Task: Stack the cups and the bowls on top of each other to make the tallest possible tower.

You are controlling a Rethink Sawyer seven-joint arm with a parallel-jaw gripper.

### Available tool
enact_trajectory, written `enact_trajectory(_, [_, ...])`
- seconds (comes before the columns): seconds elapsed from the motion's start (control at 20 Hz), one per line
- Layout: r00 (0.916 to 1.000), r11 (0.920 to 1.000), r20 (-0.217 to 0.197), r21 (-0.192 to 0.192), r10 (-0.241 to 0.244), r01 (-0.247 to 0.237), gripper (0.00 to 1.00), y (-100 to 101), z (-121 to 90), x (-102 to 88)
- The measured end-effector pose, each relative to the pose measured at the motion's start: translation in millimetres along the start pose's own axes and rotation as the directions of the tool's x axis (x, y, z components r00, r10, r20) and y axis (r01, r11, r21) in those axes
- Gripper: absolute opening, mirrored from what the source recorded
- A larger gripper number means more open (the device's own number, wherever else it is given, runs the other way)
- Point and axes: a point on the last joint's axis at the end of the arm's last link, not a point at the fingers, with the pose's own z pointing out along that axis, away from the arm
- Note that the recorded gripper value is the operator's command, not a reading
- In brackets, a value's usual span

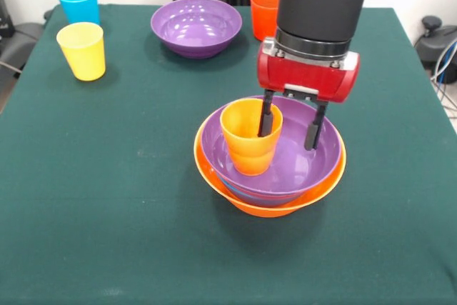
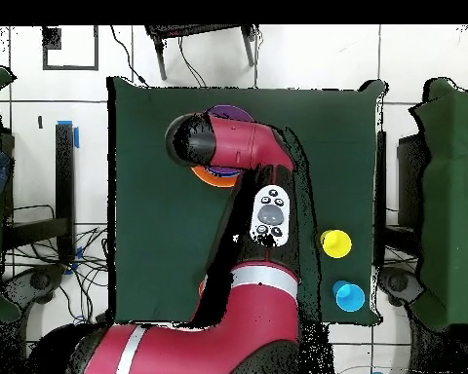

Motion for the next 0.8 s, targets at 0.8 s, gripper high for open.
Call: enact_trajectory(0.8, [0.9998,0.9998,0.001,-0.002,-0.018,0.018,1.00,12.1,-2.1,5.0])
